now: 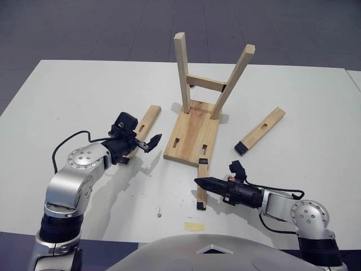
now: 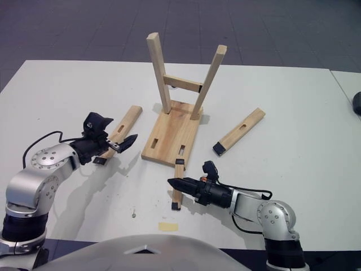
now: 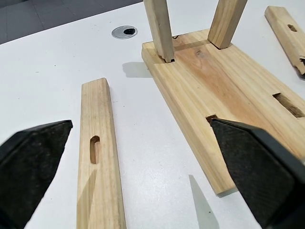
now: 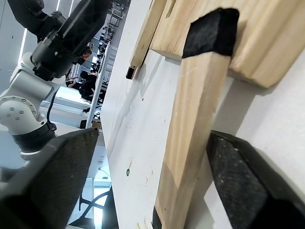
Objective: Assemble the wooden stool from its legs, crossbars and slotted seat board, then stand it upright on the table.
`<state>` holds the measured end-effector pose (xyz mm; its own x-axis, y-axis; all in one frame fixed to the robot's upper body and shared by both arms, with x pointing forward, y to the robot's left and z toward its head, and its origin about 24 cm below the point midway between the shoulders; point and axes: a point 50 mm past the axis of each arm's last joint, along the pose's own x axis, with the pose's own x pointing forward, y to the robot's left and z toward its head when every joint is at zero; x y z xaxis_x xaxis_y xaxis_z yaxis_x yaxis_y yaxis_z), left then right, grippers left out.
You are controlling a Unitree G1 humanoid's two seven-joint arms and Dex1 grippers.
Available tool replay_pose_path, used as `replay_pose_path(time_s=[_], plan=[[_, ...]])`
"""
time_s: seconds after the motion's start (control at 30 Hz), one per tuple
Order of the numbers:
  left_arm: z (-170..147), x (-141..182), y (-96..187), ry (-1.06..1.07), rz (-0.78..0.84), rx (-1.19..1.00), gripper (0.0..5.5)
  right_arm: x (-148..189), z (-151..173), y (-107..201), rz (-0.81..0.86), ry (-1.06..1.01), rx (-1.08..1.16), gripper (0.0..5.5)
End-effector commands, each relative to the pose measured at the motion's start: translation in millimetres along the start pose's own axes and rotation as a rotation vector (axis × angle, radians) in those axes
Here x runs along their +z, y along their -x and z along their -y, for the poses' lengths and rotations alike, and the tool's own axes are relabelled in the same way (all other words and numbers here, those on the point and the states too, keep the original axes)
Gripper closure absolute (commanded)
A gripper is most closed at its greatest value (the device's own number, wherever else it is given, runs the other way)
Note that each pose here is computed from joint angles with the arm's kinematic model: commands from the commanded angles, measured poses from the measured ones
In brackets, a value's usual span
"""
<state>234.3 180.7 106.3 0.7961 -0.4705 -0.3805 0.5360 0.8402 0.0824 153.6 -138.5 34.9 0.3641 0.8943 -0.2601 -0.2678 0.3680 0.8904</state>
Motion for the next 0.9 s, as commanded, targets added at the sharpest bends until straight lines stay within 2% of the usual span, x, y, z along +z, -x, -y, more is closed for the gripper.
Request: replay_pose_path(time_s=[0.03,0.23,0.53,0.73,0.83,0.9], plan=[[0.6,0.6,-2.1,-0.014,-0.002,0.003,0.1,-8.0,15.1,0.9,-0.027,-0.039,-0.116,2.26],[2.8,0.0,-3.5,-0.02,-0.003,0.007,0.1,-9.2,17.1,2.2,-0.021,-0.055,-0.125,3.28],[3.6,-0.8,-6.0,-0.019,0.0,0.016,0.1,-6.8,19.1,1.2,-0.014,-0.051,-0.134,4.38],[-0.7,0.9,-7.9,-0.012,0.016,0.045,0.1,26.1,0.2,0.2,0.106,0.014,0.003,5.07],[-1.2,0.8,-9.1,-0.016,0.019,0.053,0.1,29.8,3.7,-1.6,0.071,0.056,-0.049,5.47],[-0.6,0.5,-8.9,-0.017,0.02,0.055,0.1,28.3,4.1,-2.3,0.054,0.109,-0.083,5.47]])
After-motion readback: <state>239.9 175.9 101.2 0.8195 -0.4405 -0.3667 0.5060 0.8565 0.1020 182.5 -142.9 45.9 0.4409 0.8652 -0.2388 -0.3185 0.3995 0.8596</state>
